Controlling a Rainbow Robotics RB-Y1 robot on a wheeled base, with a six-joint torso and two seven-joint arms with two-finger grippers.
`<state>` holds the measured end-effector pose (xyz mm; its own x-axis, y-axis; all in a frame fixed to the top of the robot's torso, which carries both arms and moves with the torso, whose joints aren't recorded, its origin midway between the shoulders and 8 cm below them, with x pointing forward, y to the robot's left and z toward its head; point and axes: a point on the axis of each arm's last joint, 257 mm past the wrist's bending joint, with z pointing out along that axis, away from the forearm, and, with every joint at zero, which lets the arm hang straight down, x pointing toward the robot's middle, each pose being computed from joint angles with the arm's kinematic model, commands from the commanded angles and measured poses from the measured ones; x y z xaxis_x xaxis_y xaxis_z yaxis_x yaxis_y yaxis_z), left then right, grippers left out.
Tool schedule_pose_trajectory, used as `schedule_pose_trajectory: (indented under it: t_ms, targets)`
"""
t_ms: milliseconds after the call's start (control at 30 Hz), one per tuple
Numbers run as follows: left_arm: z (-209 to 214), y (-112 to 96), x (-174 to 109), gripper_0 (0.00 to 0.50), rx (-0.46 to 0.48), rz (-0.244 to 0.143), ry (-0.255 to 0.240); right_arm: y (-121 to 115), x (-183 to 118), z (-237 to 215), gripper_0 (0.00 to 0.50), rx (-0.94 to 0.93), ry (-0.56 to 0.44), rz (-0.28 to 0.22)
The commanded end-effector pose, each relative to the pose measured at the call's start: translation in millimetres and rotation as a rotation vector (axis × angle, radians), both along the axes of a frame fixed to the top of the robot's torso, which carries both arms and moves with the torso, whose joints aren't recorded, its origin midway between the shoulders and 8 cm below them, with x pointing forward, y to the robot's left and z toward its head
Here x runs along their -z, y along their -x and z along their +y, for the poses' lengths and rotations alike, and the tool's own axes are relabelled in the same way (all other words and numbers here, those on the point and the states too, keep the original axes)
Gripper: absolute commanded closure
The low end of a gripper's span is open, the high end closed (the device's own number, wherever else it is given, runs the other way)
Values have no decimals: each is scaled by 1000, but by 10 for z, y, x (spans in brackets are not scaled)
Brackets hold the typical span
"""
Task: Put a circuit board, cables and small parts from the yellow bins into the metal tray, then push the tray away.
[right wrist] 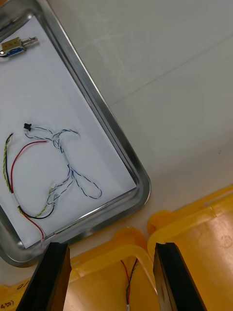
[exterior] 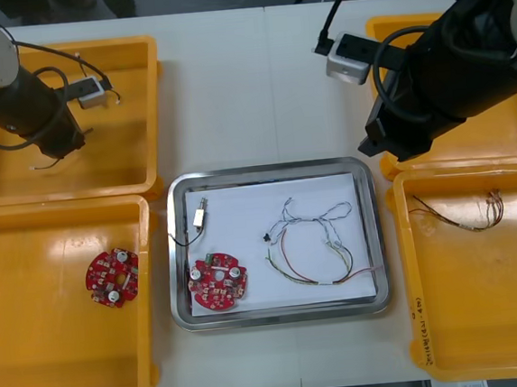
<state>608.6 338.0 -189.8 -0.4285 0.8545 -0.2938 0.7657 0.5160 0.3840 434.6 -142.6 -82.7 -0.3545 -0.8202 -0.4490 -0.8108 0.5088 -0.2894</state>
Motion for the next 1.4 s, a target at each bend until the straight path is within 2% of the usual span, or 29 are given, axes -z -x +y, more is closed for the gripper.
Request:
schedule_pose_trajectory:
  t_ms: [33,167,333,467,500,633,833,900,1100,1167,1200,1300,1400]
  targets:
    - [145,-56,-343,500,23,-36,-15,12,-151,-419,0,155,-33,-46]
    - [219,-44,-473,500,-46,-37,8,29,-124,-664,0,288,-87,-27]
    - [232,121,-773,500,-191,-17,-35,67,-72,-1025,0,475,-178,7]
    - [118,296,-958,500,-309,-9,-57,104,4,-1314,0,593,-195,11]
    - [118,296,-958,500,-309,-9,-57,104,4,-1314,0,593,-195,11]
    - [-139,427,-1073,500,-369,-4,-20,150,88,-1653,0,718,-201,0]
    - [-558,545,-1145,500,-389,4,41,184,148,-2003,0,831,-197,-23]
    - [-683,571,-1177,500,-393,-4,46,204,176,-2103,0,866,-197,-28]
    - [-1112,736,-1185,500,-411,12,84,273,261,-2326,0,938,-192,-30]
    - [-1259,764,-1207,500,-419,1,104,291,277,-2379,0,955,-189,-31]
    - [-1430,783,-1212,500,-420,-13,134,312,305,-2429,0,974,-189,-26]
    - [-1676,827,-1213,500,-413,-32,176,333,357,-2485,0,1000,-207,-1]
    - [-1838,888,-1163,500,-417,-29,213,343,410,-2489,0,1015,-242,32]
